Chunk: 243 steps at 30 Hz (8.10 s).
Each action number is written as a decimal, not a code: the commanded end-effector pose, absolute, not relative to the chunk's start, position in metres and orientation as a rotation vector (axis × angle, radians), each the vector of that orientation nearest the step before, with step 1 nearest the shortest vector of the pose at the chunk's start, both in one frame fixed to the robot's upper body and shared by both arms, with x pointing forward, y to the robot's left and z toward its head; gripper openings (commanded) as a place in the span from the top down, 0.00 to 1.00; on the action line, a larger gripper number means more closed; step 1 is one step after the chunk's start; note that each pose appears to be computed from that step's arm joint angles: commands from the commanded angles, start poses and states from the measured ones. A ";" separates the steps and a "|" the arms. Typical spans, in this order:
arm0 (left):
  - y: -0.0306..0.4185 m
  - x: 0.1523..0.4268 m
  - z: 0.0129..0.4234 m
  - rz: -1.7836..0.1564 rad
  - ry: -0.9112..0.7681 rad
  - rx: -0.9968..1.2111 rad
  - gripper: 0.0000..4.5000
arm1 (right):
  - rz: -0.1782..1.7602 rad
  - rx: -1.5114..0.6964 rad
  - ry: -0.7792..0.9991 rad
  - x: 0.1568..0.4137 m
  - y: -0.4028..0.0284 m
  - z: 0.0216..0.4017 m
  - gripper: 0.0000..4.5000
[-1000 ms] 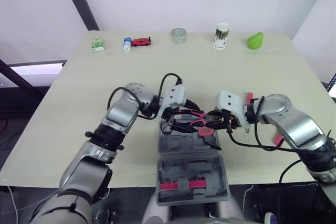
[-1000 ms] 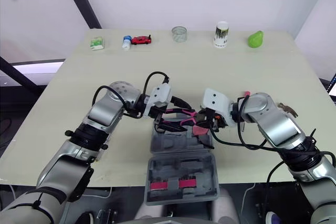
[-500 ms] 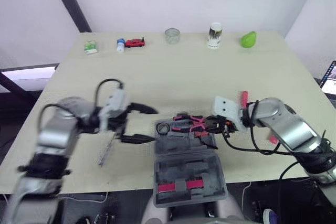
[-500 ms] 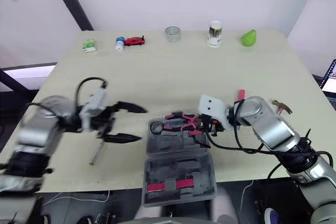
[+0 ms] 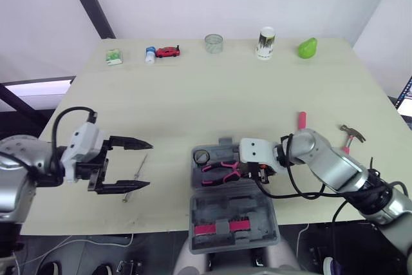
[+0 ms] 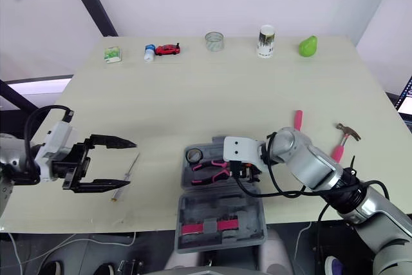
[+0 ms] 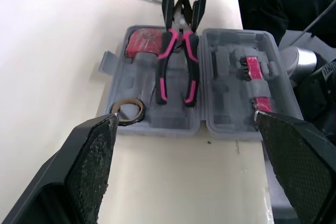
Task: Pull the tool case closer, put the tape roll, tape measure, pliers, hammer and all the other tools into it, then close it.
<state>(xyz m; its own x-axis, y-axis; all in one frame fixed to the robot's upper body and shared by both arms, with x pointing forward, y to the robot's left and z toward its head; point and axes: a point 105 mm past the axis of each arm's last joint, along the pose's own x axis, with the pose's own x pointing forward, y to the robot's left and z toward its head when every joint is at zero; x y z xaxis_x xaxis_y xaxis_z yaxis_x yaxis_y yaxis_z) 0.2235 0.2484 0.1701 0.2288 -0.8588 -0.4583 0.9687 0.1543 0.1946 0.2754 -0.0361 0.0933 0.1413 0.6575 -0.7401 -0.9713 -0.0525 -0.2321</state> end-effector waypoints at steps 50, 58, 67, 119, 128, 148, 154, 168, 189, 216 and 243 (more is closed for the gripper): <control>0.236 0.227 0.181 -1.380 0.168 0.536 0.00 | 1.489 -0.470 0.155 0.289 -0.002 0.078 0.99; 0.238 0.229 0.180 -1.368 0.160 0.536 0.00 | 1.486 -0.484 0.261 0.288 -0.010 0.043 0.99; 0.238 0.231 0.180 -1.361 0.150 0.528 0.00 | 1.440 -0.528 0.557 0.279 -0.040 -0.024 0.99; 0.381 0.151 0.074 -0.443 0.325 0.087 0.00 | 0.379 -0.115 0.105 0.193 -0.329 0.084 0.38; 0.400 0.120 0.056 -0.327 0.362 0.041 0.00 | 0.194 -0.069 0.190 0.146 -0.374 0.062 0.00; 0.321 0.176 0.081 -0.663 0.263 0.171 0.00 | 0.570 -0.124 0.183 0.202 -0.267 0.108 0.00; 0.273 0.198 0.088 -0.831 0.260 0.177 0.00 | 0.701 -0.204 0.216 0.221 -0.234 0.113 0.00; 0.233 0.219 0.050 -1.064 0.415 0.278 0.85 | 1.075 -0.377 0.330 0.252 -0.176 0.069 0.79; 0.208 0.220 0.015 -1.185 0.545 0.282 1.00 | 1.226 -0.459 0.380 0.263 -0.146 0.026 1.00; 0.203 0.226 0.006 -1.209 0.590 0.248 1.00 | 1.290 -0.439 0.355 0.263 -0.126 0.026 1.00; 0.180 0.233 0.002 -1.265 0.572 0.235 1.00 | 1.312 -0.440 0.348 0.262 -0.117 0.025 1.00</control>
<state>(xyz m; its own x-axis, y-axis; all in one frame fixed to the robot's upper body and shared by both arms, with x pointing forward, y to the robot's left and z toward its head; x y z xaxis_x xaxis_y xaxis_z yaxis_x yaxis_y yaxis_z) 0.2363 0.1842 0.0124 0.2039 -0.8395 -0.5036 0.9462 0.3011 -0.1187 0.2614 -0.1237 0.0173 0.2353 0.8345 -0.4982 -0.9710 0.2237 -0.0840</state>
